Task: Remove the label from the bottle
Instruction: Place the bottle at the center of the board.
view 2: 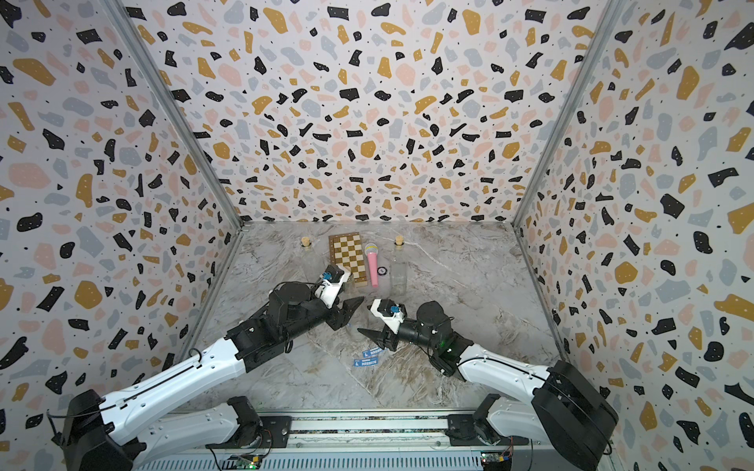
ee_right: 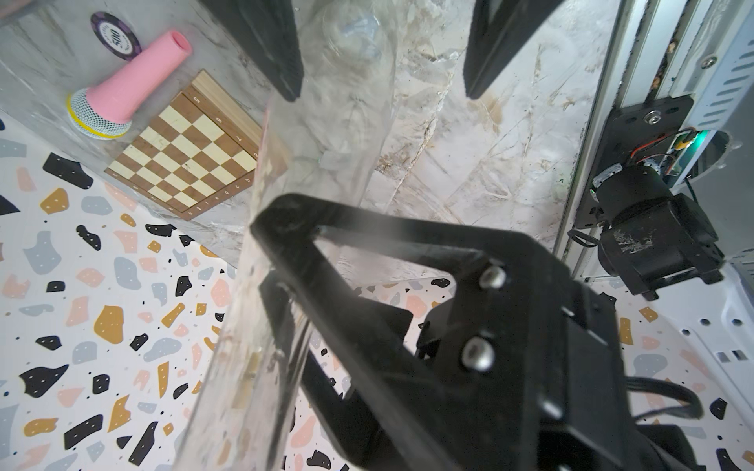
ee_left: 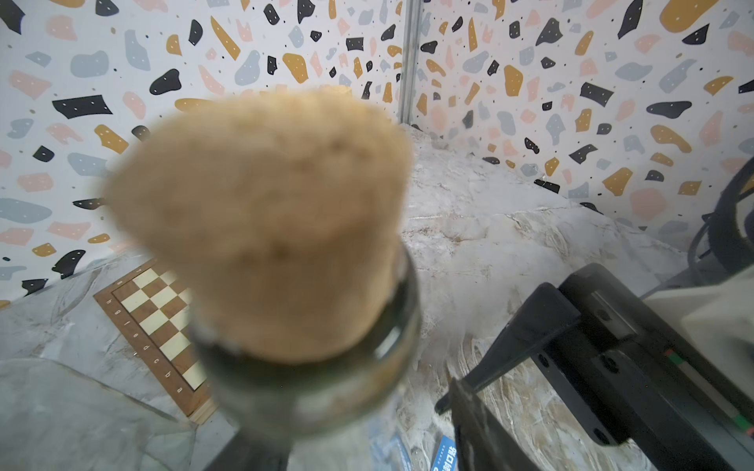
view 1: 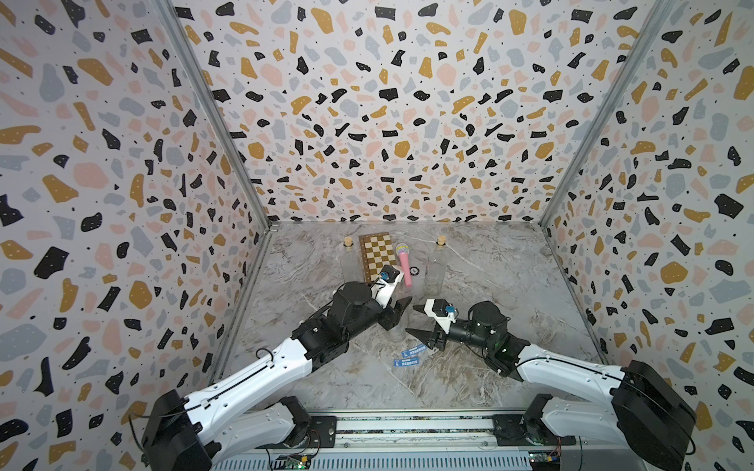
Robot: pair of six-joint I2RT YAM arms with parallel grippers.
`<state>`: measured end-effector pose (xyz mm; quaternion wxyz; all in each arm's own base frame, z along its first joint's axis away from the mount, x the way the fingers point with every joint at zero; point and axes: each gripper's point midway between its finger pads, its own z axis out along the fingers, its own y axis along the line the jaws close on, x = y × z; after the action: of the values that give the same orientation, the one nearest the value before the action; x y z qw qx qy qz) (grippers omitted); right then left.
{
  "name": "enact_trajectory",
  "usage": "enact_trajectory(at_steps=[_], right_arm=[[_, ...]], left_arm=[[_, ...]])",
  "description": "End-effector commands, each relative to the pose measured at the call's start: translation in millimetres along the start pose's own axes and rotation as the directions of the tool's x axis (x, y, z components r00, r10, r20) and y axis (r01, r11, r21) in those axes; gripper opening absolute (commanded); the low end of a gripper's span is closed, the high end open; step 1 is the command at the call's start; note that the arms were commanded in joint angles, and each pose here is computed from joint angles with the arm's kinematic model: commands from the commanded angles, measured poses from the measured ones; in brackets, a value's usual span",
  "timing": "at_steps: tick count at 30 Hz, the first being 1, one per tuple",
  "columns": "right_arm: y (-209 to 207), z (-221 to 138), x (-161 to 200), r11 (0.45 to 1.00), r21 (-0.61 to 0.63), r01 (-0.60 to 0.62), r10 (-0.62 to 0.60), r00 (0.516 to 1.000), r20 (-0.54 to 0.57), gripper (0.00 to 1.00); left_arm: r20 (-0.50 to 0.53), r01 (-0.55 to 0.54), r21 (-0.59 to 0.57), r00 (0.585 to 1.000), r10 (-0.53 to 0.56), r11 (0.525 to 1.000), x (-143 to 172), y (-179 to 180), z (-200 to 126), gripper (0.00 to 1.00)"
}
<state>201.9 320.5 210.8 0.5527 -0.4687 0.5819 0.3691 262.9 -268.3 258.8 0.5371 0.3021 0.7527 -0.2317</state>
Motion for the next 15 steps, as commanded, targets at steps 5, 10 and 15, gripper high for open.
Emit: enact_trajectory(at_steps=[5,10,15], right_arm=[[6.2,0.1,0.1,1.000,-0.019,-0.014,0.014,1.000,0.001,0.65],[9.5,1.9,2.1,0.999,-0.036,-0.016,0.016,1.000,0.003,0.64],[11.2,0.4,4.1,0.999,-0.038,-0.012,0.012,1.000,-0.003,0.64]], left_arm=[[0.199,-0.001,-0.024,0.980,0.006,1.000,-31.4,12.7,-3.2,0.61],[0.276,-0.027,0.024,0.961,0.019,0.999,-31.1,9.7,-2.0,0.63],[0.294,-0.050,0.042,0.955,0.035,0.998,-28.1,6.4,0.8,0.64]])
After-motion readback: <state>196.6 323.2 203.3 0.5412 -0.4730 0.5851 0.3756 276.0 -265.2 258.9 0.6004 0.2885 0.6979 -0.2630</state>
